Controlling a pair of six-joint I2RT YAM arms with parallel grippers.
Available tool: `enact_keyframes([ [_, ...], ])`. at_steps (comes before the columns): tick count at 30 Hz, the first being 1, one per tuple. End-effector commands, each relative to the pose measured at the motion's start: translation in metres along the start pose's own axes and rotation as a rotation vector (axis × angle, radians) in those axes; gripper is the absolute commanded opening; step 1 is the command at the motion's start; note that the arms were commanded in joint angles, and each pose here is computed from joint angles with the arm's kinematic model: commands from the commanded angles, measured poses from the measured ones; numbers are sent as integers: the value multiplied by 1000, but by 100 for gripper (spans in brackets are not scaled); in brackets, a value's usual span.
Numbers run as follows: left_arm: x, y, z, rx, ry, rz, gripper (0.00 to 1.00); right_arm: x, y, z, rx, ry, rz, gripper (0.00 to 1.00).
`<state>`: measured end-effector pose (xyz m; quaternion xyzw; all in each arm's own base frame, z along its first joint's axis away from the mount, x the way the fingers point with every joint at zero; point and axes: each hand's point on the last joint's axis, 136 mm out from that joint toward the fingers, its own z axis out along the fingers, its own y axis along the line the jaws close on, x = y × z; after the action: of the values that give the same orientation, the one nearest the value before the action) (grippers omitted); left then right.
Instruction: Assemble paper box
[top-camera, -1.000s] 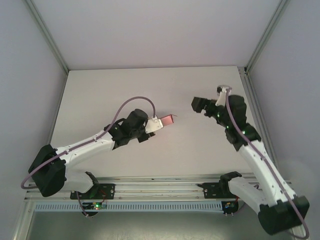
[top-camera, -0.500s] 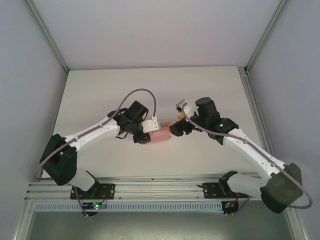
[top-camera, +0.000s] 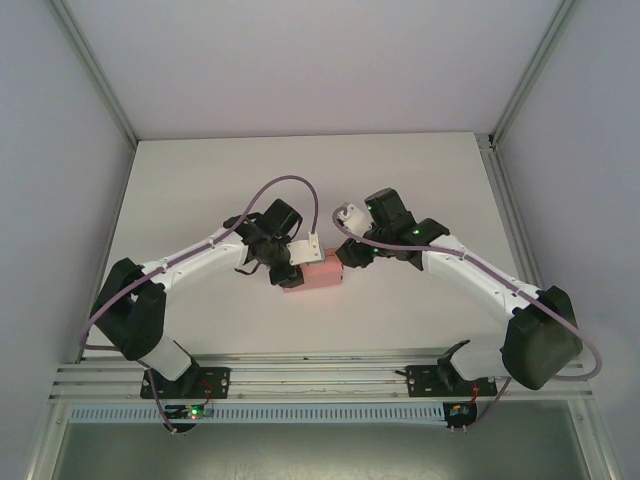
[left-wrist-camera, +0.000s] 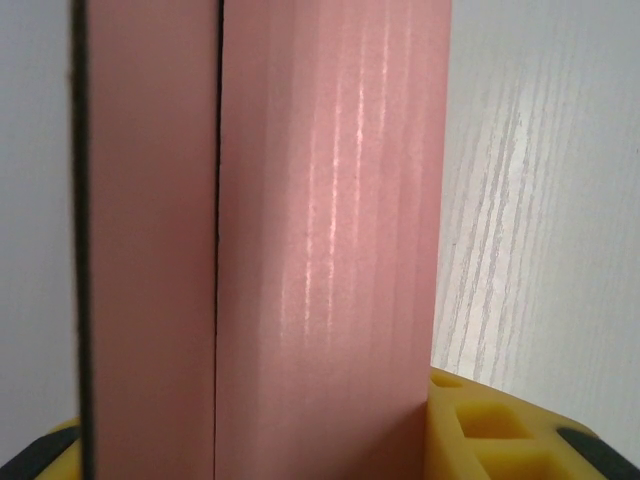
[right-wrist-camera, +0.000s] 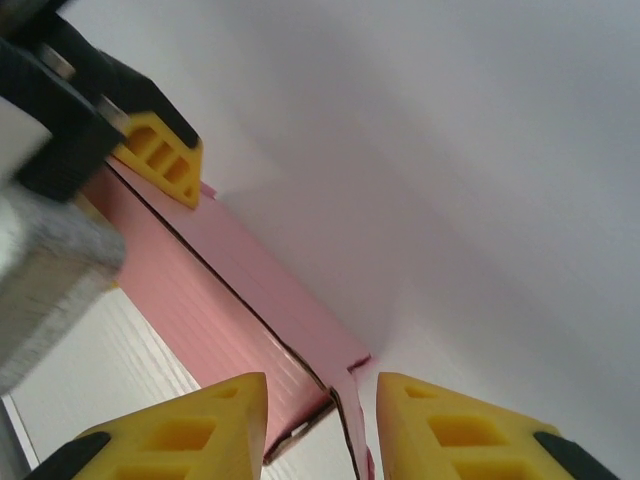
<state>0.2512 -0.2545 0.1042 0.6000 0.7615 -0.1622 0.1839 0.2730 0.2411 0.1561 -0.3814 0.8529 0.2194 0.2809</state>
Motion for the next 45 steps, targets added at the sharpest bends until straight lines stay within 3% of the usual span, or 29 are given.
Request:
enact_keyframes([
  [1, 1, 2, -4, 4, 12, 2, 40, 10, -5, 2, 41, 54, -1, 32],
  [10, -6, 7, -5, -14, -6, -22, 39, -8, 12, 6, -12, 43, 48, 0],
  [13, -9, 12, -4, -38, -22, -37, 39, -9, 21, 10, -14, 53, 115, 0],
  [21, -13, 25, 2, -73, -18, -59, 39, -28, 33, 29, -60, -67, 426, 0],
  [25, -16, 27, 2, -76, -25, -66, 39, -32, 41, 35, -134, -94, 500, 0],
  [33, -17, 26, 3, -74, -34, -62, 39, -1, 34, 60, -95, -14, 448, 0],
  [39, -17, 28, 2, -87, -36, -63, 39, 39, 30, 72, -39, 47, 297, 0],
  [45, -19, 30, -1, -94, -36, -69, 39, 56, 36, 74, -59, -24, 245, 0],
])
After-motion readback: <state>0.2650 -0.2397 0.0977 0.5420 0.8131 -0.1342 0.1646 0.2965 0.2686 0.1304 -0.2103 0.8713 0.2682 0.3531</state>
